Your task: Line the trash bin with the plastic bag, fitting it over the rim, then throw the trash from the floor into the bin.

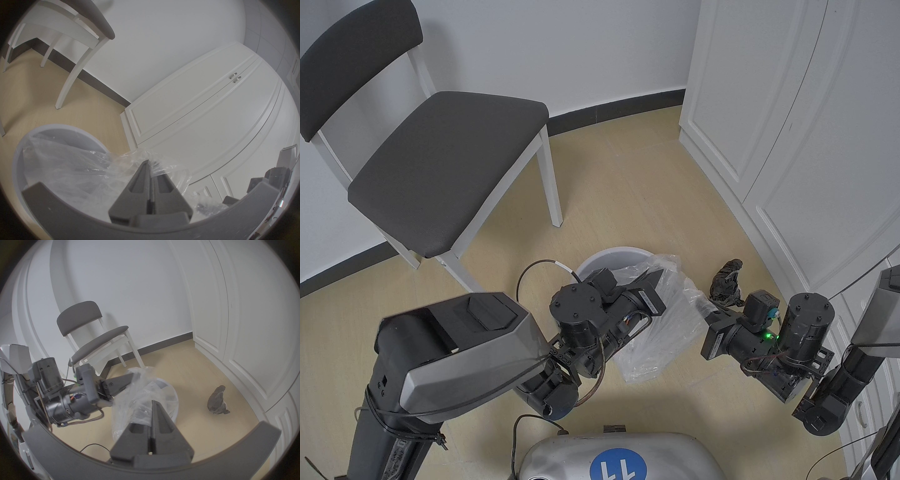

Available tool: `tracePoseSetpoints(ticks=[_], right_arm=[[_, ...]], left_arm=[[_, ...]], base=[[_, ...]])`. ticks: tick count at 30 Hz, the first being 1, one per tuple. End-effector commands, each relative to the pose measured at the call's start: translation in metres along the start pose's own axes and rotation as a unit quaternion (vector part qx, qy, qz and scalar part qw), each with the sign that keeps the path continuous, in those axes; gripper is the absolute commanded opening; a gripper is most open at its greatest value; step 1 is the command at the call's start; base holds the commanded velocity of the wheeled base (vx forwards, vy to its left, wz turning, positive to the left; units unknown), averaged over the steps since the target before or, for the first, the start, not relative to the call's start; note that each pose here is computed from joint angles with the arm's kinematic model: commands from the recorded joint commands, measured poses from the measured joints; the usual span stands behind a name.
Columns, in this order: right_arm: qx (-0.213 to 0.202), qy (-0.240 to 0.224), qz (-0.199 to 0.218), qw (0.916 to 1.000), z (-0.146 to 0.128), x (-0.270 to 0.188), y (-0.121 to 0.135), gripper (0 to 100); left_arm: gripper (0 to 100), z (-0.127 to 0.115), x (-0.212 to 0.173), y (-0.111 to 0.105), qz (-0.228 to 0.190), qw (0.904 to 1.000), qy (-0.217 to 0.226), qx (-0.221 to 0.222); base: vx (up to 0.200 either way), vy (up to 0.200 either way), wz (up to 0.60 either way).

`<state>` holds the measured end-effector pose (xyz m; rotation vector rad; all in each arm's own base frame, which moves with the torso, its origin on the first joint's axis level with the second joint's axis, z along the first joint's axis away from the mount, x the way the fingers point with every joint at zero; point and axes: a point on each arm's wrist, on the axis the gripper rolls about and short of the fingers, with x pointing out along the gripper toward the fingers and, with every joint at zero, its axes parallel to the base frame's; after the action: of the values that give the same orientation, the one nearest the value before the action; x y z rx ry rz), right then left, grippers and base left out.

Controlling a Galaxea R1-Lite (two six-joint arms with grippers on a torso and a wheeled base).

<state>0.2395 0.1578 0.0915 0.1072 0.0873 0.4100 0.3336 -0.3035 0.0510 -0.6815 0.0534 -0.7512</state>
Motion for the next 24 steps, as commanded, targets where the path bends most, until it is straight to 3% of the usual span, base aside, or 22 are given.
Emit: tracePoseSetpoints(ticks=[1,11,24], right_arm=[[0.001,-0.009,0.008,0.9999,0.001,-0.002,0.008,0],[0.001,0.0,0.031,0.9995,-0.005,-0.005,0.029,0],[0.0,0.012,0.024,0.9996,-0.014,0.001,0.028,0]], left_arm=[[0,-0.01,0.008,0.012,-0.001,1.0,0.0,0.0],[0,-0.016,0.013,0.021,-0.005,0.9997,0.0,-0.022],[0,-0.03,0.011,0.043,0.015,0.9996,0.013,-0.021]], base=[[0.0,0.0,0.0],[0.0,0.0,0.0],[0.0,0.0,0.0]])
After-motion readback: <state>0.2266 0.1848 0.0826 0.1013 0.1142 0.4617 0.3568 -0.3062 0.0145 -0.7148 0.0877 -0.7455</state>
